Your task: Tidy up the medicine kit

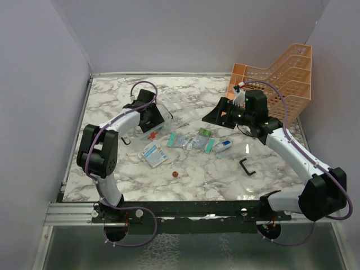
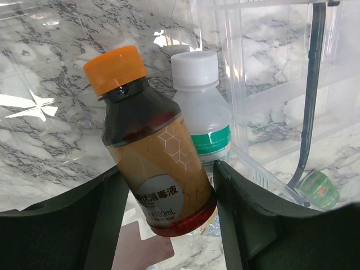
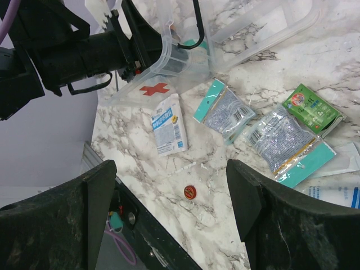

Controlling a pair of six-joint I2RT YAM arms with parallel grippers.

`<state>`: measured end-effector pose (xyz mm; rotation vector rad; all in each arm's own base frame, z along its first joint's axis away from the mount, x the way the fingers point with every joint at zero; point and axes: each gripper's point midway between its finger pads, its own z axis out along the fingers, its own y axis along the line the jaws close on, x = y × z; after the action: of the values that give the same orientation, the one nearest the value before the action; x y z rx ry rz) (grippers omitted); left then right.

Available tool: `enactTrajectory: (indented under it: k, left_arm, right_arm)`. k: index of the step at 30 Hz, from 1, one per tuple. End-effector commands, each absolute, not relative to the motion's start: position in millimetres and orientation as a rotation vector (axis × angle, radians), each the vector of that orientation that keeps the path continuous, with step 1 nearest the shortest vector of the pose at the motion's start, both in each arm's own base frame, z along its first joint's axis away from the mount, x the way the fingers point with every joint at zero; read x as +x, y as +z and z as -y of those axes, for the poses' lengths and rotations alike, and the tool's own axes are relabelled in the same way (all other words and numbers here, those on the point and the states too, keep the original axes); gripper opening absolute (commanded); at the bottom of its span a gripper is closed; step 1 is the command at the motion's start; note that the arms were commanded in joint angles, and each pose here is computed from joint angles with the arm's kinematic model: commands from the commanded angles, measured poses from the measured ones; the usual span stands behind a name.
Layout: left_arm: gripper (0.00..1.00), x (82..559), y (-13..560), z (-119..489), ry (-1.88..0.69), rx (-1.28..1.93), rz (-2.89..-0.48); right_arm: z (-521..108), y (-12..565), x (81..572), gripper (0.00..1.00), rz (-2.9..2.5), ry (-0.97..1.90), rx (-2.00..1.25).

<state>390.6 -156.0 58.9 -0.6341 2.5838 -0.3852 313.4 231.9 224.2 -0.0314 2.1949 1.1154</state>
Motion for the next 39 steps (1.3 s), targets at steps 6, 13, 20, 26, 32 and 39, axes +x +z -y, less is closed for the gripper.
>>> enactTrajectory:
  k: [6, 13, 20, 26, 32, 39]
  left_arm:
    - [0.68, 378.9, 52.7, 150.6, -0.317, -0.501, -2.65]
    - [0.76, 383.4, 72.6, 148.0, -0.319, -0.483, -2.607]
    - [0.72, 392.7, 88.6, 132.4, -0.226, -0.495, -2.535]
    - [0.56, 396.6, 81.0, 126.1, -0.169, -0.484, -2.53]
    - [0.46, 391.8, 63.8, 132.3, -0.2, -0.474, -2.576]
    - [0.35, 379.9, 53.4, 138.3, -0.254, -0.482, -2.616]
  right_arm:
    - [-230.4, 232.7, 315.8, 0.79, -2.142, 1.109, -0.014]
    - [-231.9, 232.6, 315.3, 0.79, -2.142, 1.128, -0.005]
    - [-232.5, 231.7, 312.8, 0.79, -2.147, 1.139, 0.0]
    - [-232.6, 230.9, 310.6, 0.79, -2.149, 1.147, 0.004]
    - [-232.4, 228.8, 309.4, 0.78, -2.157, 1.151, 0.013]
    - [-228.7, 217.7, 308.6, 0.73, -2.194, 1.117, 0.031]
